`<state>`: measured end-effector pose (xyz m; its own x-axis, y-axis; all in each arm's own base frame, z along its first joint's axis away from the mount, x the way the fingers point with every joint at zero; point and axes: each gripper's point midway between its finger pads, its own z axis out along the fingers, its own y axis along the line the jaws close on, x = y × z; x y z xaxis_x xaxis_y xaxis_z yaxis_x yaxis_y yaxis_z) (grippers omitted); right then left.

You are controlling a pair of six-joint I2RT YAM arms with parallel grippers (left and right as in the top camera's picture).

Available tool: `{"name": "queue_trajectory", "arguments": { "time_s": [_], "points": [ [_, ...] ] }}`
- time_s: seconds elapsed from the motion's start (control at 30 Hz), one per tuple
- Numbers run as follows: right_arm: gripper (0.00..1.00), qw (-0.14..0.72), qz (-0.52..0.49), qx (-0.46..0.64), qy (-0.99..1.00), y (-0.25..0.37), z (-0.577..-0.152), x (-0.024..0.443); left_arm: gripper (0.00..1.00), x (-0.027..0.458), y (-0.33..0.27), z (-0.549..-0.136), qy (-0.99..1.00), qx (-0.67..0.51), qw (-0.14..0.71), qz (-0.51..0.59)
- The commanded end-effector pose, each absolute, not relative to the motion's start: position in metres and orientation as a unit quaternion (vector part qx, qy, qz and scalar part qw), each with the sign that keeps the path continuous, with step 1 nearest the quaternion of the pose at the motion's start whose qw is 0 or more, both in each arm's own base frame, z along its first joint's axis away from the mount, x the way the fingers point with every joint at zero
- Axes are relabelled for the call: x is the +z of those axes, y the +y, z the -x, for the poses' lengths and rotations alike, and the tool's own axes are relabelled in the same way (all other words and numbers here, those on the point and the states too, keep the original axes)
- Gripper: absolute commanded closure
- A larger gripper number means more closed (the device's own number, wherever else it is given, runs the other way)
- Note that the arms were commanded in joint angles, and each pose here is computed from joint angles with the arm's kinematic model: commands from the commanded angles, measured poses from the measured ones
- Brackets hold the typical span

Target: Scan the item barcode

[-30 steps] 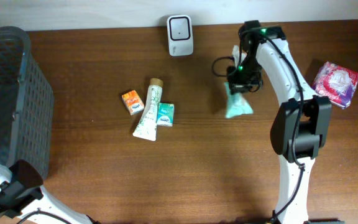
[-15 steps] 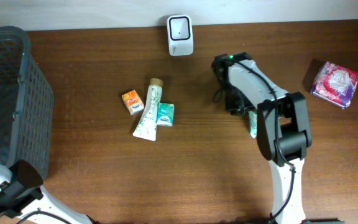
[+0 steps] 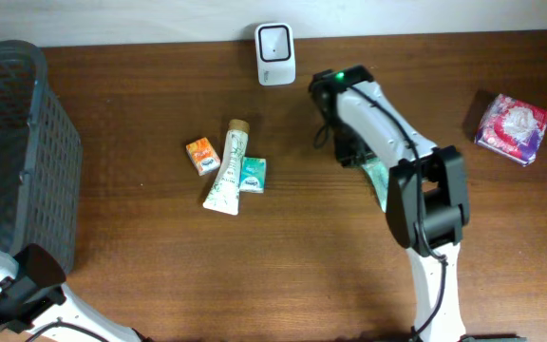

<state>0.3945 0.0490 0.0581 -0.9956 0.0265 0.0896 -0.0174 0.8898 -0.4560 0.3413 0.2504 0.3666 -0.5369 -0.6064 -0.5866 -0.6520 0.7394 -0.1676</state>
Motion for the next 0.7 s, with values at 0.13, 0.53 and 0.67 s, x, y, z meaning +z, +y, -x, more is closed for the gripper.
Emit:
{"name": "queue_trajectory", "arguments": {
  "time_s": [0.13, 0.53, 0.67],
  "points": [
    [0.38, 0.112, -0.008, -0.109, -0.988, 0.03, -0.391, 0.054, 0.01, 0.375, 0.249, -0.337, 0.875, 0.041, 0.33, 0.353],
    [0.04, 0.074, -0.032, -0.223, -0.972, -0.023, -0.386, 0.048, 0.01, 0.375, 0.249, -0.337, 0.875, 0.041, 0.33, 0.353],
    [0.04, 0.048, -0.045, -0.311, -0.948, -0.013, -0.378, 0.033, 0.01, 0.375, 0.249, -0.337, 0.875, 0.041, 0.33, 0.353]
  ]
}}
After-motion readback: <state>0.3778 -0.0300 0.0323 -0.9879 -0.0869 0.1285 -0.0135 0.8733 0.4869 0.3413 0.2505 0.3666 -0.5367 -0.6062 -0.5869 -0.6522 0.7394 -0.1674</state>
